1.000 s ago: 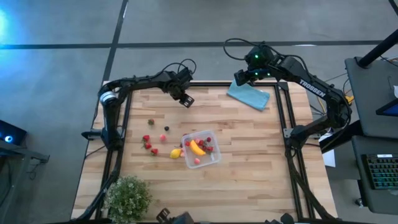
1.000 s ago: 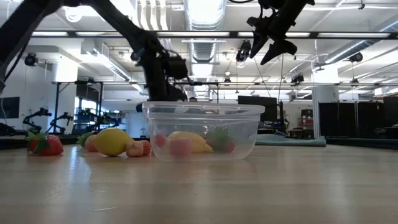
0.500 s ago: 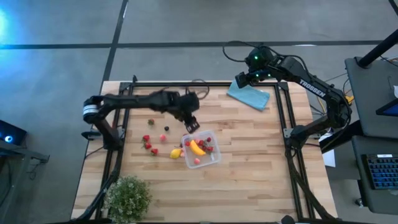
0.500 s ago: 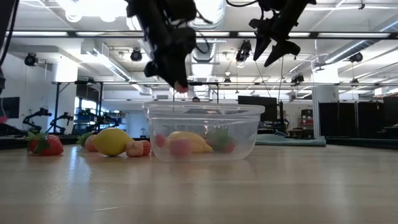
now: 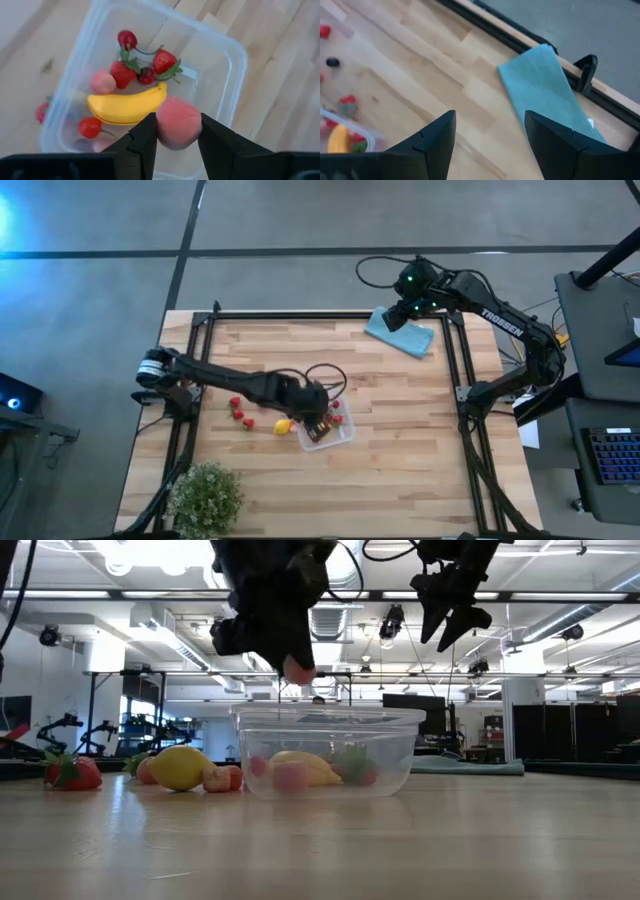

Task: Pick and placing Produce into tupperware
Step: Put the pink peach into the transparent bin, then put the red strawberry into the transparent bin

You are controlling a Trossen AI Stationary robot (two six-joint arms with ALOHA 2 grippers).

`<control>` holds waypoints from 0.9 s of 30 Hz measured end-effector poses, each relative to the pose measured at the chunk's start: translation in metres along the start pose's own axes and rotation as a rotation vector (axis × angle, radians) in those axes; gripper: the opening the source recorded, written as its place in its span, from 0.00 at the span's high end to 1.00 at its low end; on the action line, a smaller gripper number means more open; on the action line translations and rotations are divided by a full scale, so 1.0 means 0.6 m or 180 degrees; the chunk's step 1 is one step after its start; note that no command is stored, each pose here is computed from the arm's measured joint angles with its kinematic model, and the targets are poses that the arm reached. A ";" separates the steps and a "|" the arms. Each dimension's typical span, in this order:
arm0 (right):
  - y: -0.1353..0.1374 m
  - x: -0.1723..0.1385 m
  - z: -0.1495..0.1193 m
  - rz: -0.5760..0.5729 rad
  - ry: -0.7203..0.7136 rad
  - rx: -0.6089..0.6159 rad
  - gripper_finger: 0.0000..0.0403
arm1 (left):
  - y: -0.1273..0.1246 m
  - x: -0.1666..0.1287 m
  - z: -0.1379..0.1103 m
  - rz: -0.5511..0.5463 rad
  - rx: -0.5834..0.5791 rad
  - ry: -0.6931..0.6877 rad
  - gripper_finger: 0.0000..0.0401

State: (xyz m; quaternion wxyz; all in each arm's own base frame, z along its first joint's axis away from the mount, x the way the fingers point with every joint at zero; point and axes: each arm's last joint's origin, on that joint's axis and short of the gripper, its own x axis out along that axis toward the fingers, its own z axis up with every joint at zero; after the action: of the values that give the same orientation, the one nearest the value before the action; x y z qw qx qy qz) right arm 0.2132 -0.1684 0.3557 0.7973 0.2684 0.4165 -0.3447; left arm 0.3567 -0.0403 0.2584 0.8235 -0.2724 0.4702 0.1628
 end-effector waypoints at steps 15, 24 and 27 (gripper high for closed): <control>0.014 -0.002 -0.006 0.0040 0.0033 -0.0149 0.43 | -0.011 0.008 -0.015 0.0188 -0.0243 0.0093 0.39; 0.014 -0.002 -0.005 0.0042 0.0014 -0.0169 0.43 | 0.028 -0.032 -0.045 0.0811 0.0295 0.0623 0.39; 0.014 -0.002 -0.005 0.0043 0.0012 -0.0158 0.43 | 0.032 -0.032 -0.050 0.0803 0.0686 0.0712 0.44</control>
State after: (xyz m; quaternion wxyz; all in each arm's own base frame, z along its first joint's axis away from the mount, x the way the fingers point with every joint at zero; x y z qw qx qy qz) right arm 0.2179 -0.1606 0.3563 0.8053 0.2520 0.4245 -0.3284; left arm 0.3161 -0.0431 0.2572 0.7636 -0.1380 0.6039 0.1822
